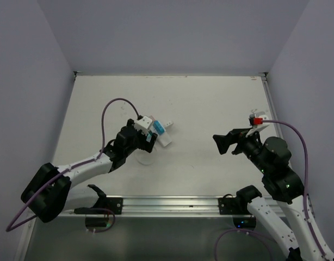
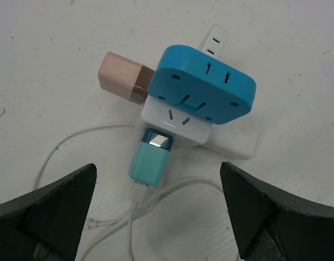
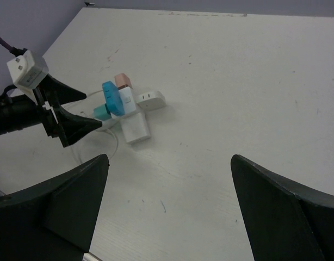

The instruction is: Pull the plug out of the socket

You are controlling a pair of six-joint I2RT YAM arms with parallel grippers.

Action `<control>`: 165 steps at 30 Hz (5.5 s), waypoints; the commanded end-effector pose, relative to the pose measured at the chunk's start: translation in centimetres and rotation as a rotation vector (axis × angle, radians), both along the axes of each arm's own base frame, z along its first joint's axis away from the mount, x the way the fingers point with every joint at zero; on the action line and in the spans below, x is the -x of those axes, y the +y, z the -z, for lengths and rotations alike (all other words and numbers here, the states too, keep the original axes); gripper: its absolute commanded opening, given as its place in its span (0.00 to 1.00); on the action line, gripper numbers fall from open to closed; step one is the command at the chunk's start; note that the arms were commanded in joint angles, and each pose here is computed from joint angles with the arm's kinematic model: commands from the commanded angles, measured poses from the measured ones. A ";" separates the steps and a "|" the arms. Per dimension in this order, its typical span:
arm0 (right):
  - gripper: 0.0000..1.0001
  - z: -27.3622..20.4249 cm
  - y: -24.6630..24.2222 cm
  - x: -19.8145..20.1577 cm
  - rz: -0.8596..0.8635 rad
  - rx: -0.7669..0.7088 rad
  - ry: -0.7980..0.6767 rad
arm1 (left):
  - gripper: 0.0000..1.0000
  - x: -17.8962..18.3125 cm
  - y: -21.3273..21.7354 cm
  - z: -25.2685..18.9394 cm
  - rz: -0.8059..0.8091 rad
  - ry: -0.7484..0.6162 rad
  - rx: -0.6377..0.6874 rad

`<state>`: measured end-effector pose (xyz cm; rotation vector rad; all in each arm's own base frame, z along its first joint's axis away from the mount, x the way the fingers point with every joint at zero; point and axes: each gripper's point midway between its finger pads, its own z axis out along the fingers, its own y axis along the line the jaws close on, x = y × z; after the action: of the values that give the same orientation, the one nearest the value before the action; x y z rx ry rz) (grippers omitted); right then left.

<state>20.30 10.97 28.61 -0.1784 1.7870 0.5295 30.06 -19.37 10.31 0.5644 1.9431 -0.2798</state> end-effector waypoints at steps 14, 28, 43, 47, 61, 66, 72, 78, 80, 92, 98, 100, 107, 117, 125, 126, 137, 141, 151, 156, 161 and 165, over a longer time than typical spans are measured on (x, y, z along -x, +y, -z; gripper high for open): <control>0.99 -2.5 0.6 0.1 -0.035 -0.026 -0.056 | 0.98 -4.2 -3.7 0.3 0.147 -0.114 -0.096; 0.99 -2.5 0.4 0.3 -0.030 -0.018 -0.060 | 0.80 -5.4 -8.2 0.7 0.204 0.012 0.044; 0.99 -2.2 0.2 0.5 -0.023 -0.016 -0.061 | 0.75 -3.2 -10.5 2.8 0.057 0.120 0.082; 0.99 -2.0 0.2 0.5 -0.023 -0.013 -0.059 | 0.78 -3.0 -10.0 3.1 0.064 0.103 0.061; 0.99 -1.6 0.3 0.4 -0.028 -0.010 -0.050 | 0.75 -2.2 -9.8 3.7 0.132 0.063 0.037; 0.99 -1.3 0.5 0.1 -0.029 -0.007 -0.033 | 0.67 -1.9 -10.2 3.5 0.157 0.065 0.058; 0.99 -0.3 1.4 -0.7 -0.045 -0.020 0.030 | 0.45 -1.7 -10.2 1.8 0.166 0.037 0.083; 0.99 1.6 3.1 -1.7 -0.085 -0.042 0.138 | 0.29 -1.4 -10.0 0.7 0.160 0.040 0.096; 0.99 3.3 4.7 -2.0 -0.134 -0.080 0.231 | 0.20 -1.5 -9.7 0.3 0.129 0.049 0.107; 0.99 11.7 9.4 -3.8 -0.107 -0.434 0.598 | 0.03 -1.5 -9.0 -0.4 -0.006 0.131 0.203; 0.97 13.8 9.9 -5.3 -0.054 -0.517 0.623 | 0.02 -1.5 -9.2 -0.5 -0.052 0.167 0.251; 0.92 14.6 10.0 -5.9 -0.031 -0.529 0.640 | 0.02 -1.8 -9.2 -0.8 -0.071 0.176 0.255; 0.83 16.5 11.4 -8.2 -0.030 -0.568 0.671 | 0.02 -2.1 -9.6 -1.4 -0.092 0.196 0.275; 0.80 18.0 13.8 -9.5 -0.113 -0.629 0.716 | 0.02 -2.3 -10.0 -1.7 -0.099 0.204 0.298; 0.73 20.0 15.6 -9.6 -0.171 -0.666 0.761 | 0.02 -2.6 -10.4 -1.5 -0.111 0.222 0.314; 0.73 20.0 15.7 -9.6 -0.176 -0.675 0.756 | 0.02 -2.5 -10.4 -1.4 -0.116 0.226 0.317; 0.21 18.5 17.1 -9.9 -0.281 -0.829 0.714 | 0.13 -2.5 -10.8 -1.0 -0.110 0.247 0.329; 0.00 18.4 17.2 -9.8 -0.297 -0.874 0.718 | 0.31 -2.4 -10.7 -0.9 -0.110 0.249 0.324; 0.00 17.9 17.1 -10.0 -0.286 -0.891 0.702 | 0.80 -2.2 -8.9 -2.1 -0.142 0.179 0.316; 0.00 17.6 17.0 -10.1 -0.273 -0.868 0.699 | 0.86 -1.7 -9.6 -3.0 -0.071 0.157 0.340; 0.00 17.7 16.9 -10.2 -0.260 -0.868 0.708 | 0.89 -1.5 -8.8 -2.7 -0.097 0.148 0.338; 0.00 17.7 17.0 -10.2 -0.260 -0.868 0.716 | 0.87 -1.3 -7.9 -1.9 -0.128 0.151 0.320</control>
<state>29.99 27.02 7.03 0.5607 2.1423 1.5794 30.55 -26.62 9.33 0.2343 2.1302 -0.5106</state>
